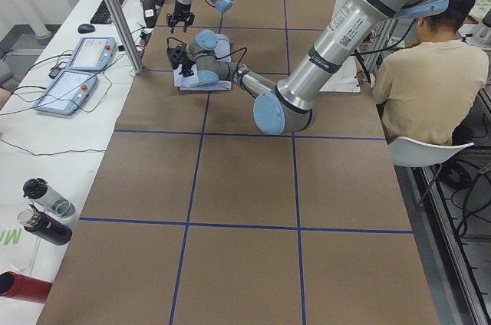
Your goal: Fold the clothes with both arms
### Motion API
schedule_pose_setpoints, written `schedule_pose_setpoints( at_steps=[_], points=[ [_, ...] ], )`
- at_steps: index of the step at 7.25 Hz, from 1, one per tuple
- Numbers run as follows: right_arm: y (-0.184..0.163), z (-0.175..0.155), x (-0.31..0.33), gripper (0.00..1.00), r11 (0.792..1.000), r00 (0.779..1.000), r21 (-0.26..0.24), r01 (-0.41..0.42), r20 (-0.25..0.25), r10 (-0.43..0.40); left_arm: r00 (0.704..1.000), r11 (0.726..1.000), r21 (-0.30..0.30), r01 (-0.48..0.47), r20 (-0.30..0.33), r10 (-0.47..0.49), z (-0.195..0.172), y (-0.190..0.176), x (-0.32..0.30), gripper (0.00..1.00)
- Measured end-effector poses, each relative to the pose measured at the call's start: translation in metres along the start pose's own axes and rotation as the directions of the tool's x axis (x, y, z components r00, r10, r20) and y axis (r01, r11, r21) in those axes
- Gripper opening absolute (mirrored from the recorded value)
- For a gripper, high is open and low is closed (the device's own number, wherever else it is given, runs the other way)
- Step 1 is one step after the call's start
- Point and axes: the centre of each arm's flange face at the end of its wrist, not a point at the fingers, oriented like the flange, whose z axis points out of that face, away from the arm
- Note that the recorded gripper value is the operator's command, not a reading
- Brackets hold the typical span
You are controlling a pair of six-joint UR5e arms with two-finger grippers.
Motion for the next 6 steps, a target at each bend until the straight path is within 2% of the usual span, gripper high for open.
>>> schedule_pose_setpoints(
  at_steps=[2,3,4,5,6],
  points=[
    [-0.021,-0.007,0.0,0.99,1.0,1.0,-0.006,0.03,-0.001,-0.03,0.999,0.998,-0.053,-0.026,-0.02,0.025,-0.02,-0.008,0.008,0.89],
    [-0.044,-0.011,0.01,0.99,0.997,0.997,-0.023,0.072,-0.008,-0.073,0.997,0.993,-0.098,-0.068,-0.028,0.066,-0.039,-0.006,-0.004,0.89],
    [-0.079,-0.016,0.034,0.99,0.989,0.99,-0.051,0.137,-0.02,-0.138,0.989,0.98,-0.13,-0.148,-0.031,0.145,-0.068,-0.006,-0.025,0.89],
    [-0.119,-0.021,0.066,0.99,0.972,0.973,-0.077,0.222,-0.041,-0.226,0.965,0.954,-0.146,-0.262,-0.016,0.263,-0.098,-0.008,-0.041,0.89],
    [-0.161,-0.028,0.1,0.99,0.941,0.941,-0.098,0.323,-0.068,-0.33,0.916,0.905,-0.156,-0.396,0.011,0.402,-0.131,-0.011,-0.059,0.89]
  ],
)
